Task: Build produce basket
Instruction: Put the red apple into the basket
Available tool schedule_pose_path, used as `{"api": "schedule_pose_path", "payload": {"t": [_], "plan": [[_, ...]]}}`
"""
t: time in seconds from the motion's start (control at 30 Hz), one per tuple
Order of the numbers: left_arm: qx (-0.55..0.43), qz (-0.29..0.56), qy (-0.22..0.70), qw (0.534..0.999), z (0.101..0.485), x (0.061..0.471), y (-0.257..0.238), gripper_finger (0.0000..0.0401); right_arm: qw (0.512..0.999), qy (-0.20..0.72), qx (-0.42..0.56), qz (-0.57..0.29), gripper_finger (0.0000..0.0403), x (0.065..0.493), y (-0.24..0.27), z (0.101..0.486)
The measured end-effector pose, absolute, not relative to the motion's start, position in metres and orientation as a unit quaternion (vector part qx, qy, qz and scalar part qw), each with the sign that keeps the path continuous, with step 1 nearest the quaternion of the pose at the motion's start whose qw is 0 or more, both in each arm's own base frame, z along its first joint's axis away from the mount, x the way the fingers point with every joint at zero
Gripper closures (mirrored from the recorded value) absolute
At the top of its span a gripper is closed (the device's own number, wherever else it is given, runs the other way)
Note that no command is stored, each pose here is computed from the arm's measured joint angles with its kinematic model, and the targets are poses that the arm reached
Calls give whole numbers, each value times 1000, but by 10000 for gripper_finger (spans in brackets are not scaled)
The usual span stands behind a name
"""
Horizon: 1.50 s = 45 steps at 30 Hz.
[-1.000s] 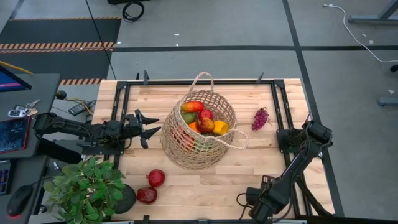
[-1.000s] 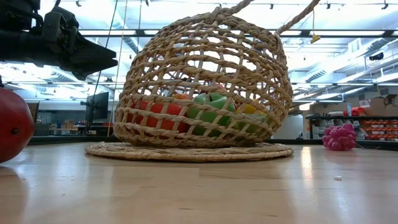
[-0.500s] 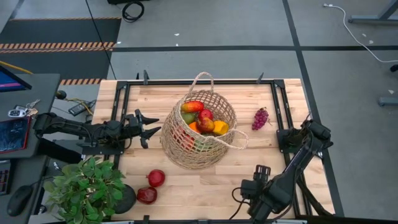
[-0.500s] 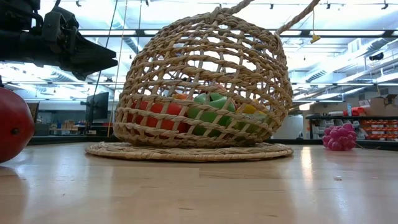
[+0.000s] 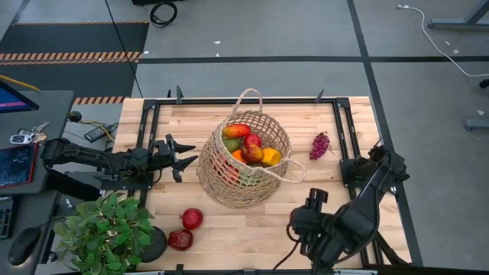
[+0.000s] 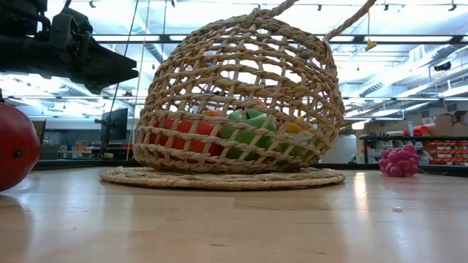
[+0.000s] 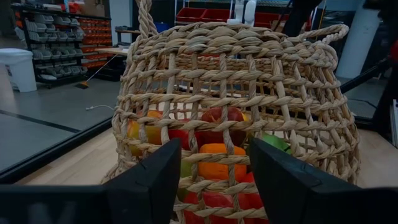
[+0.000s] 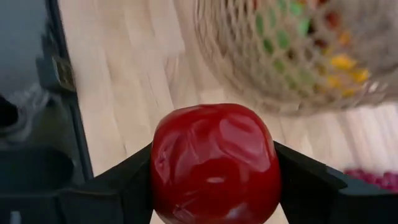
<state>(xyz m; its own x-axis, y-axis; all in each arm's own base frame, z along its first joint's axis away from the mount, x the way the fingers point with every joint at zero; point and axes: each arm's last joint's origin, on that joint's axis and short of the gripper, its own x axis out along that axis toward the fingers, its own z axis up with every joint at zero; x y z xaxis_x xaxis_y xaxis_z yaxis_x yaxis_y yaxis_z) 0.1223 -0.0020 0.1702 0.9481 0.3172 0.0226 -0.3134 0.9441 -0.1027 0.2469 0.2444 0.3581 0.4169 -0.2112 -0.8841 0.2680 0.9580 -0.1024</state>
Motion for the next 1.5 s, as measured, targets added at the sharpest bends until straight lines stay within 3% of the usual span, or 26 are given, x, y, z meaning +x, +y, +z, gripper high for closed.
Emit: {"api": "schedule_pose_path", "payload": {"t": [0.43, 1.07, 1.33, 1.5], "plan": [[-49, 160, -20, 986, 170, 122, -2, 204, 873, 473, 9, -120, 128, 274, 206, 402], [-49, 160, -19, 986, 170, 122, -2, 208, 867, 475, 14, -148, 128, 295, 149, 416], [-49, 160, -19, 986, 170, 122, -2, 204, 854, 494, -153, -56, 127, 295, 149, 416], [-49, 160, -20, 986, 170, 122, -2, 208, 838, 485, -245, -47, 124, 297, 145, 417]]}}
